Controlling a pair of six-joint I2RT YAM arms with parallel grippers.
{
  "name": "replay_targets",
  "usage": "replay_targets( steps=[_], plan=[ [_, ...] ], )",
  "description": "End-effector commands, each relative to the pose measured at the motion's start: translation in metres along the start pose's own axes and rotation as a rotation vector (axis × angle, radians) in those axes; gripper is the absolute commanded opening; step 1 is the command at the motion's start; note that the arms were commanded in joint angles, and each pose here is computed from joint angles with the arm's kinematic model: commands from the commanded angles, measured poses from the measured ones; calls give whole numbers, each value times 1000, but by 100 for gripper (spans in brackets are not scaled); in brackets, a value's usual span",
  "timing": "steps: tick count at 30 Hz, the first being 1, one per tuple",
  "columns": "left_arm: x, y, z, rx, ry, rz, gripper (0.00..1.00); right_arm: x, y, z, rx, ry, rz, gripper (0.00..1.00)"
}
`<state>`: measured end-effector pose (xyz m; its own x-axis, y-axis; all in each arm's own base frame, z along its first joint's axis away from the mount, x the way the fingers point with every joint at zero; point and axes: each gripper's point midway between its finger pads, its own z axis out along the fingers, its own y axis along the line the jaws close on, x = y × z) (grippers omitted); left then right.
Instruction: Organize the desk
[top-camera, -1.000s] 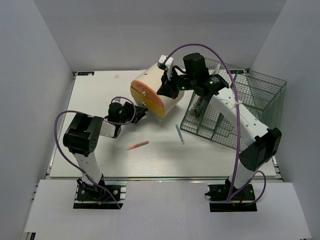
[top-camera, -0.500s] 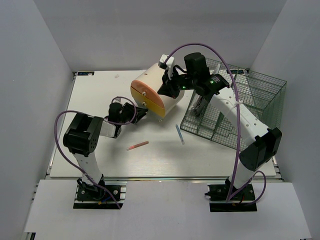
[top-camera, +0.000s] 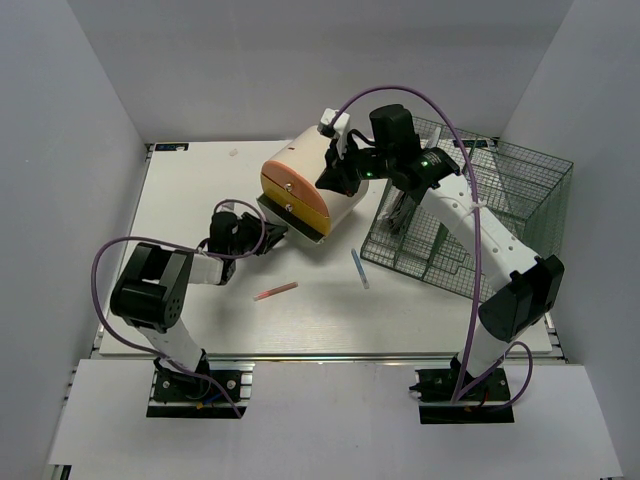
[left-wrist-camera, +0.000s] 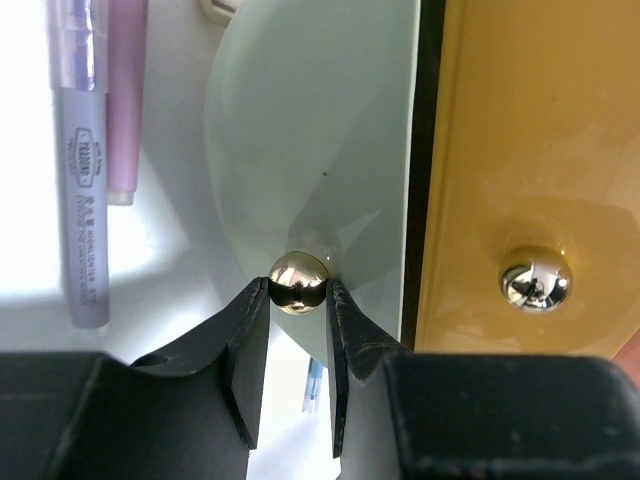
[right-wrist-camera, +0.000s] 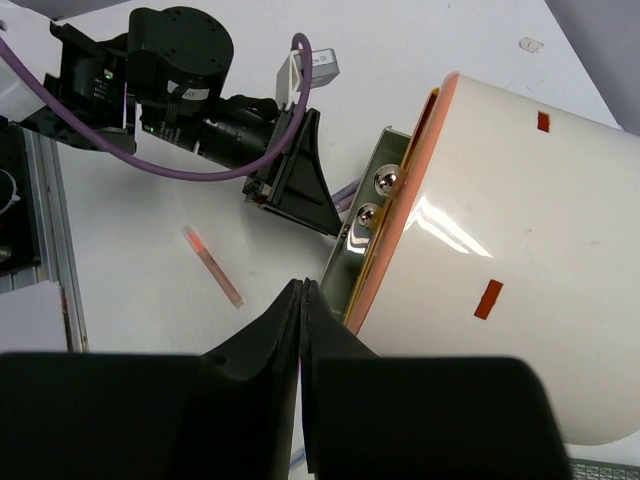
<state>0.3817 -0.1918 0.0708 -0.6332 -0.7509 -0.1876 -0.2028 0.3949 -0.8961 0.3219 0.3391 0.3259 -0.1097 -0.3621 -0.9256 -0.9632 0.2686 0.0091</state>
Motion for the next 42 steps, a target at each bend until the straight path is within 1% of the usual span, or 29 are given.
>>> replay_targets(
  steps=[1, 15, 19, 20, 21, 23, 24, 25, 27, 29, 34, 35, 36, 38, 40, 42],
  plan=[
    [2, 2, -10, -18, -3, 33, 18, -15, 2, -7, -4, -50, -25, 6],
    [2, 11, -20, -75, -15, 58, 17, -11, 5, -6, -9, -44, -24, 8],
    [2, 9, -21, -71, -15, 71, 20, -9, 4, -6, -10, -39, -20, 9],
    [3, 10, -20, -73, -9, 72, 22, -10, 5, -6, -13, -41, -22, 10],
    [3, 11, -19, -78, -3, 76, 30, -8, 5, -6, -14, -38, -18, 11],
    [1, 6, -17, -73, -1, 82, 40, -8, 5, -6, -16, -37, -21, 14],
    [0, 3, -16, -69, 0, 89, 47, -8, 5, -6, -14, -37, -22, 15],
    [0, 3, -16, -73, 2, 92, 53, -8, 6, -6, -16, -36, -23, 15],
    [0, 2, -16, -79, 7, 101, 60, -8, 6, -7, -14, -36, -27, 16],
    [-2, 0, -19, -85, 6, 120, 64, -7, 6, -8, -12, -35, -29, 17],
    [-6, -8, -29, -109, -7, 174, 65, -5, 8, -8, -14, -30, -34, 17],
    [-6, -4, -32, -132, -5, 188, 65, -3, 6, -8, -12, -27, -32, 17],
    [-10, -11, -37, -124, -29, 201, 65, -3, 7, -8, -14, -27, -33, 17],
    [-10, -8, -44, -148, -36, 216, 62, -1, 8, -7, -17, -25, -33, 18],
    [-15, -14, -52, -151, -68, 235, 60, -2, 8, -7, -20, -26, -33, 17],
    [-16, -6, -59, -196, -75, 257, 52, -1, 8, -7, -23, -24, -36, 17]
  ],
)
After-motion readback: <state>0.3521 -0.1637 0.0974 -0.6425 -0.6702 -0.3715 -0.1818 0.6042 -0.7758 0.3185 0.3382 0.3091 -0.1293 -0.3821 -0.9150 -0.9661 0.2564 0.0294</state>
